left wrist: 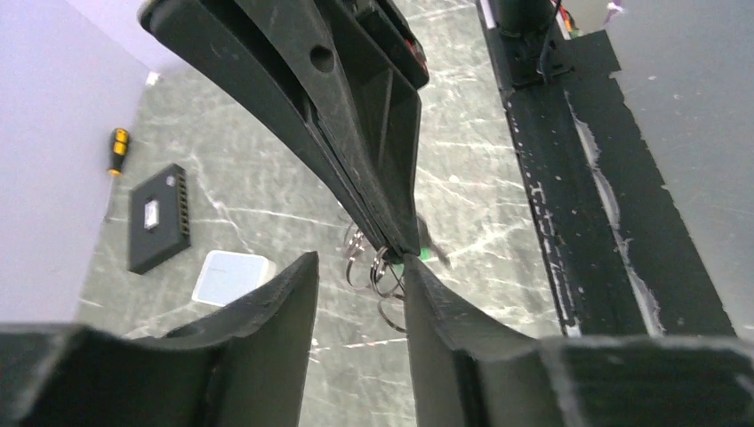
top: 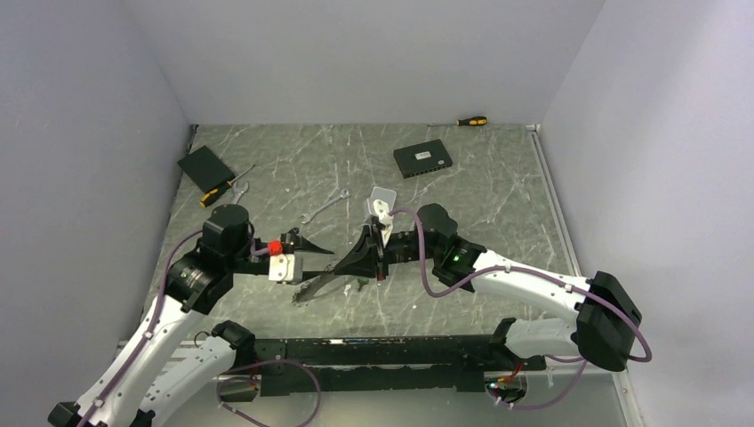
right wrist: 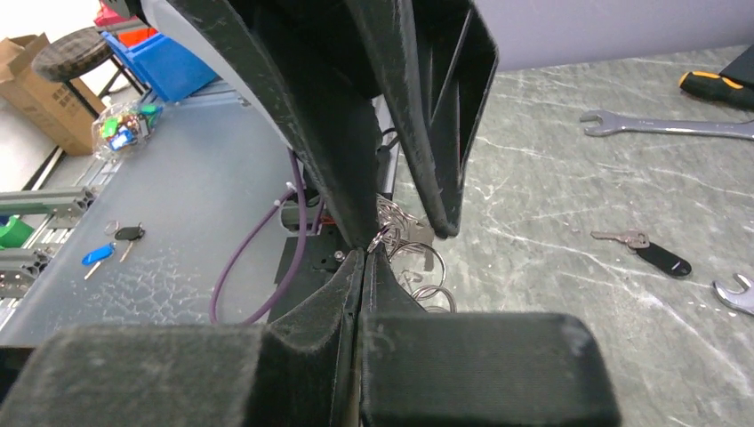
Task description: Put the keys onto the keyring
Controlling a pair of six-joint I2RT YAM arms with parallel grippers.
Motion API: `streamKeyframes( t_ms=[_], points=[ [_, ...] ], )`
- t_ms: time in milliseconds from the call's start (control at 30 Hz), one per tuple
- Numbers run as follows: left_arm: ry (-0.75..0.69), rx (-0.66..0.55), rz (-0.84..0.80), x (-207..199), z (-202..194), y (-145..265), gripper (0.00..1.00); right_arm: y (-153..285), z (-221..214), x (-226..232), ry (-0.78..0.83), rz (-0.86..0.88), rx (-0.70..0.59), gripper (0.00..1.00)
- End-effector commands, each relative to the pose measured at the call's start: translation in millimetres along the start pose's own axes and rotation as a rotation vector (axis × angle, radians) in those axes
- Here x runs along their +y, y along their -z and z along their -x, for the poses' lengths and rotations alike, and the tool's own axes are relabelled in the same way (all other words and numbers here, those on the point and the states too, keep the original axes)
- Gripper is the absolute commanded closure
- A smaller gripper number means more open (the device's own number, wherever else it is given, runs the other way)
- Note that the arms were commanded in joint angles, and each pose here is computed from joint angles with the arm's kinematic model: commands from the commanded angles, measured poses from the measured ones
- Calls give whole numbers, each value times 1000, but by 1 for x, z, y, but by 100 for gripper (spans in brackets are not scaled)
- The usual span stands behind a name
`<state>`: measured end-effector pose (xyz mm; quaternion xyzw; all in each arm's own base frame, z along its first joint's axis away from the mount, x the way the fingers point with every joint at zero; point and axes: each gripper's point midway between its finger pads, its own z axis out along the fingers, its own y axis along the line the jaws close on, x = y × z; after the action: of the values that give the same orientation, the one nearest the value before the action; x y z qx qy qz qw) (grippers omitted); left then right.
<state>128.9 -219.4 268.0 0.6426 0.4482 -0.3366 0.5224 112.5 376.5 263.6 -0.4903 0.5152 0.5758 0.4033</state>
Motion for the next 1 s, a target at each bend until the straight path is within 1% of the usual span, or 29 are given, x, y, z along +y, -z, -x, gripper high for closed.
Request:
streamKeyframes(
  t_ms=[0, 33, 100, 233, 333, 467, 567, 600, 633, 700, 833, 900, 967],
  points=[
    [-88, -52, 72, 9, 19, 5, 48, 0, 23, 7, 66, 26, -90, 100],
    [-86, -43, 87, 11, 17, 6, 44, 1, 22, 7, 66, 24, -91, 100],
    [-86, -38, 100, 11, 17, 7, 39, 1, 20, 6, 66, 16, -92, 100],
    [-80, -26, 137, 14, 16, 11, 35, 5, 19, 1, 83, -28, -101, 100],
    [-49, -17, 220, 22, 16, 17, 33, 10, 19, -7, 125, -93, -117, 100],
    [40, -36, 331, 31, 13, 22, 27, 19, 17, -12, 189, -153, -148, 100],
    [162, -63, 405, 38, 9, 23, 21, 23, 17, -16, 225, -188, -171, 100],
    [230, -73, 432, 41, 7, 24, 21, 23, 16, -18, 231, -205, -174, 100],
    [264, -74, 468, 45, 4, 25, 21, 23, 16, -21, 238, -222, -175, 100],
    [405, -79, 556, 53, -3, 30, 20, 21, 14, -23, 258, -254, -181, 100],
    [617, -53, 691, 62, -21, 39, 23, 17, 13, -30, 315, -358, -210, 100],
    [671, -23, 716, 62, -28, 41, 24, 15, 14, -31, 344, -402, -225, 100],
    [727, 9, 772, 66, -36, 46, 29, 16, 17, -35, 366, -465, -245, 100]
  ],
)
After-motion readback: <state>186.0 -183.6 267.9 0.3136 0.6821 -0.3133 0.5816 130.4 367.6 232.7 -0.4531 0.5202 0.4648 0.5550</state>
